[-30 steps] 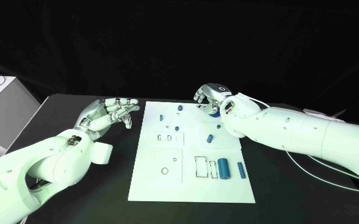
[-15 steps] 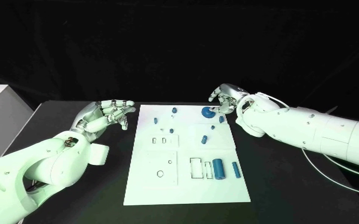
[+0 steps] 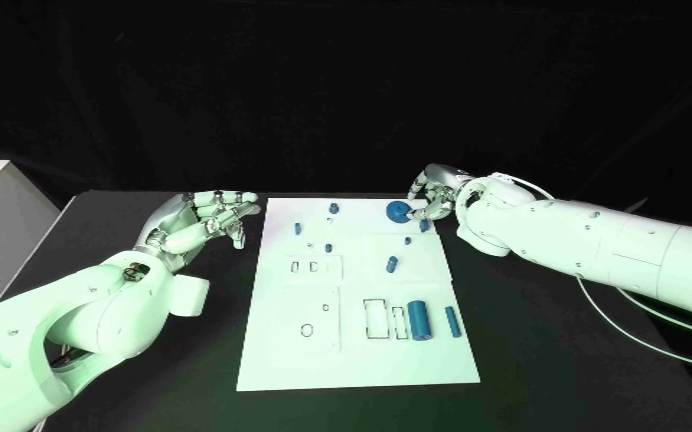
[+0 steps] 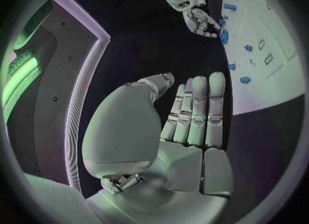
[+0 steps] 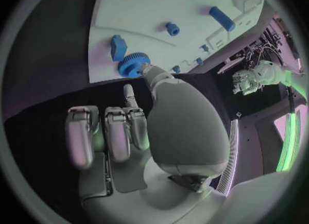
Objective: Assemble the parts on the task board
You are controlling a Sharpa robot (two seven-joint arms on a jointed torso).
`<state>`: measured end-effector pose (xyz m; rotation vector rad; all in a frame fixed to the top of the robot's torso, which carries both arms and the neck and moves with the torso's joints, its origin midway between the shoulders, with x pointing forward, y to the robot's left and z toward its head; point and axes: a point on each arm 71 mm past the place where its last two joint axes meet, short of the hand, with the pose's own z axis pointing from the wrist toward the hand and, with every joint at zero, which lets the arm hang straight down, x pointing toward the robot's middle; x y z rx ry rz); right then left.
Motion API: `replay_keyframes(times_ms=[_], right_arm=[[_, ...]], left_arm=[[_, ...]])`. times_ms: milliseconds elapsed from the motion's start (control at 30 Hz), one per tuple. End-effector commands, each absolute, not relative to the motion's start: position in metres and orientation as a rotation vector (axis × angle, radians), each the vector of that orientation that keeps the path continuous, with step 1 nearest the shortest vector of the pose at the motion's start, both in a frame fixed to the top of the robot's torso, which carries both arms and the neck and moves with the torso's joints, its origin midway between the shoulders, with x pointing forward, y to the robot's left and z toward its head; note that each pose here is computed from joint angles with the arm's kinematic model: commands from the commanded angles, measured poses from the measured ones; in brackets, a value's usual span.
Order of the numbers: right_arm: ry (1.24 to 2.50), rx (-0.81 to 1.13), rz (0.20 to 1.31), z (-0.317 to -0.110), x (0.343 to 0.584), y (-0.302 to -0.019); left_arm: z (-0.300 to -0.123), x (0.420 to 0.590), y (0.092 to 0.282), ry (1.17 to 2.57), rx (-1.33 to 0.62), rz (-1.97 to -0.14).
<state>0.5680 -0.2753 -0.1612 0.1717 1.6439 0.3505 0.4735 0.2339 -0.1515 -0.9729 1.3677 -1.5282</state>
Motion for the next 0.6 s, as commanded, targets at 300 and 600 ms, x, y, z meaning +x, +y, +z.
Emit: replay_keyframes(times_ms=[300, 600], right_arm=[[1.691, 0.201, 0.323, -0.166, 0.576, -0.269], [1.69, 0.21, 0.317, -0.166, 0.581, -0.266]], left_arm=[[-0.151, 0.473, 0.231, 1.38, -0.95, -1.548], [-0.151, 0.473, 0.23, 1.383, -0.949, -1.549]])
